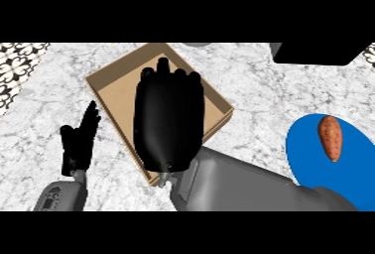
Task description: Pick the lemon from the plate and place it in the cardboard box
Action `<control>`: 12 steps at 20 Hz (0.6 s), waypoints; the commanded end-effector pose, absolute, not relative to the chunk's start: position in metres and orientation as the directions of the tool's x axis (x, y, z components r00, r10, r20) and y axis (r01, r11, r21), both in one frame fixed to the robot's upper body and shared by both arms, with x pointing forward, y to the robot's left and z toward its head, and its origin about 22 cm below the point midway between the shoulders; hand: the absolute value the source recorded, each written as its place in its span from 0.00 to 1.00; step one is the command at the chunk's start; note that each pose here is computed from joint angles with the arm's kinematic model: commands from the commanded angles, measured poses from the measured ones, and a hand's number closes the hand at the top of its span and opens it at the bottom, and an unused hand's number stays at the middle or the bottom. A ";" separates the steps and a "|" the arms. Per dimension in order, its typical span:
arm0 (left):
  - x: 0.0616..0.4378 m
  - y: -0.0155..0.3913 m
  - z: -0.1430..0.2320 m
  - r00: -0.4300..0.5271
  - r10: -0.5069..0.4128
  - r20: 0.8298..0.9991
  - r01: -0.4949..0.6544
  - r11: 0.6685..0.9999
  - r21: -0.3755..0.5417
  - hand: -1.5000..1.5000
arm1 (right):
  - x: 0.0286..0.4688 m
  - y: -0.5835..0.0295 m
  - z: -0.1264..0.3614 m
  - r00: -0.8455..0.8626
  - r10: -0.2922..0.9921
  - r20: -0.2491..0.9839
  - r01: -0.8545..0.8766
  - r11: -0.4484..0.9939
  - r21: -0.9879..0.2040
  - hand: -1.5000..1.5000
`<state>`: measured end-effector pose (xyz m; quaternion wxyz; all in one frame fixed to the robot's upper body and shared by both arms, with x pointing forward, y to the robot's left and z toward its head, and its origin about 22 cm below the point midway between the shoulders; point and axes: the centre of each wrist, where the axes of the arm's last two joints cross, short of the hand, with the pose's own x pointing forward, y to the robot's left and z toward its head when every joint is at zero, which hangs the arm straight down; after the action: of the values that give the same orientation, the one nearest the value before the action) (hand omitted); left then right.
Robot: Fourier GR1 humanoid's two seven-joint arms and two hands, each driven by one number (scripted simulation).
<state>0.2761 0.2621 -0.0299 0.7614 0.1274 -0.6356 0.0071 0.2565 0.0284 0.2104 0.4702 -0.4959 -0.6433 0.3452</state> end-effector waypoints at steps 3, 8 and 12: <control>0.279 0.255 -0.027 0.172 -0.148 0.974 -0.198 0.963 0.181 0.50 | 0.279 0.041 0.209 0.145 0.915 0.376 0.315 0.318 -0.894 1.00; 0.261 0.267 -0.038 0.172 -0.139 0.975 -0.197 0.965 0.172 0.50 | 0.314 0.030 0.187 0.148 0.910 0.388 0.304 0.332 -0.893 1.00; 0.266 0.268 -0.030 0.179 -0.141 0.974 -0.205 0.963 0.177 0.50 | 0.345 0.016 0.162 0.222 0.933 0.282 0.266 0.220 -0.938 1.00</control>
<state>0.2703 0.2728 -0.0265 0.7576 0.1332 -0.6388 0.0174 0.3263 0.0224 0.1837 0.5091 -0.5219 -0.5917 0.3440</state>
